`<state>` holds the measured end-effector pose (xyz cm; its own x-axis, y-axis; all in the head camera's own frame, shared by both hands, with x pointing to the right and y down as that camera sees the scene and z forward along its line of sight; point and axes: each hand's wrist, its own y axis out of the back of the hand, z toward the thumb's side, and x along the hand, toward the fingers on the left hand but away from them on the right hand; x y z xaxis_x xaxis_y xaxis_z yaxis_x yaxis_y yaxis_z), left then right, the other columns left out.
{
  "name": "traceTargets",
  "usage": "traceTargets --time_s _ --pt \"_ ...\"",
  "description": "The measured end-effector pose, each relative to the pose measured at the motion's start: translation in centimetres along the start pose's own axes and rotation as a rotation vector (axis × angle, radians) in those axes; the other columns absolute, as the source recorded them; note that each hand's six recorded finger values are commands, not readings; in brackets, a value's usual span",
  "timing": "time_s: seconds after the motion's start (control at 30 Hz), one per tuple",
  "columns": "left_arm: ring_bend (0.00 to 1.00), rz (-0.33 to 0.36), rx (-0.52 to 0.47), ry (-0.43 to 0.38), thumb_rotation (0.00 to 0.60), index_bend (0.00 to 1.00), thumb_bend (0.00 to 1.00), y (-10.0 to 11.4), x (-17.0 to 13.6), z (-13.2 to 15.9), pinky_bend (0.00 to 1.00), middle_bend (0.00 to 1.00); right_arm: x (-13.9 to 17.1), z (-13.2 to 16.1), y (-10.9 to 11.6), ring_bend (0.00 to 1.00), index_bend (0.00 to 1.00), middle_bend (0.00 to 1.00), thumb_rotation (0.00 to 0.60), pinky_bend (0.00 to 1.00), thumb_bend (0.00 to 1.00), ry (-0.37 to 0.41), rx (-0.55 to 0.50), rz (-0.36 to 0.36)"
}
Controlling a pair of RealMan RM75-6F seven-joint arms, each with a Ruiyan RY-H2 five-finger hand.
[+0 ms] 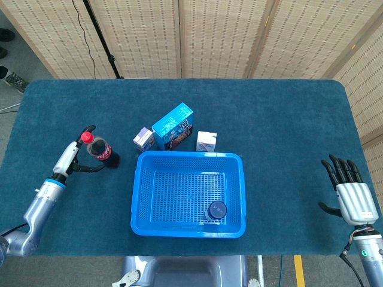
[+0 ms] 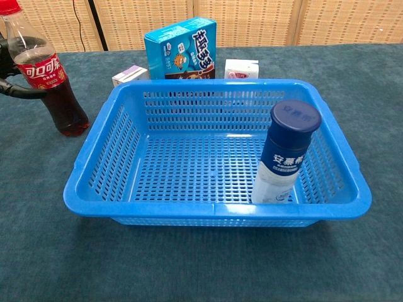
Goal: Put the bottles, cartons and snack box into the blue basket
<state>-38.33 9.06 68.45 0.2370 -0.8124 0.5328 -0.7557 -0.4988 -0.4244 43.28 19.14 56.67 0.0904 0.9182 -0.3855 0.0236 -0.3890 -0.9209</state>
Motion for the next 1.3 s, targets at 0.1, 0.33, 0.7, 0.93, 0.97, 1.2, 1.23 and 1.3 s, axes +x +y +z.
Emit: traceTargets --time_s 0.1,0.33,0.7,0.93,0.97,1.2,1.23,1.3 --pt "0.02 0.022 0.001 0.002 0.6 0.02 0.4 -0.3 0.4 -0.1 0.09 0.01 0.0 0.0 0.0 0.0 0.0 0.0 0.6 0.0 0.0 0.001 -0.009 0.0" --pt "0.21 0.069 -0.008 -0.006 0.6 0.27 0.49 -0.7 0.7 0.2 0.21 0.23 0.0 0.2 0.0 0.0 0.0 0.0 0.6 0.0 0.0 0.005 -0.018 -0.002" --pt "0.22 0.13 -0.042 -0.08 0.6 0.29 0.5 2.2 -1.4 1.8 0.21 0.24 0.2 0.4 -0.3 0.0 0.0 0.0 0.6 0.0 0.0 0.008 -0.034 0.014" --pt "0.22 0.187 -0.04 -0.253 0.6 0.29 0.49 6.7 -5.7 6.4 0.23 0.24 0.1 0.4 -0.3 0.0 0.0 0.0 0.6 0.0 0.0 0.006 -0.031 0.015" --pt "0.22 0.185 -0.043 -0.287 0.6 0.29 0.49 6.9 -6.5 7.4 0.23 0.24 0.1 0.4 -0.3 0.0 0.0 0.0 0.6 0.0 0.0 0.007 -0.03 0.015" --pt "0.22 0.002 -0.108 -0.44 0.6 0.29 0.49 3.9 -9.2 12.9 0.23 0.24 0.1 1.1 -0.9 0.0 0.0 0.0 0.6 0.0 0.0 0.027 -0.037 0.037" --pt "0.21 -0.023 -0.105 -0.451 0.6 0.29 0.49 3.4 -9.3 13.6 0.23 0.24 0.1 1.1 -1.0 0.0 0.0 0.0 0.6 0.0 0.0 0.029 -0.037 0.037" --pt "0.21 -0.065 -0.089 -0.46 0.6 0.29 0.49 2.2 -9.3 14.5 0.23 0.24 0.1 1.0 -1.0 0.0 0.0 0.0 0.6 0.0 0.0 0.028 -0.035 0.037"
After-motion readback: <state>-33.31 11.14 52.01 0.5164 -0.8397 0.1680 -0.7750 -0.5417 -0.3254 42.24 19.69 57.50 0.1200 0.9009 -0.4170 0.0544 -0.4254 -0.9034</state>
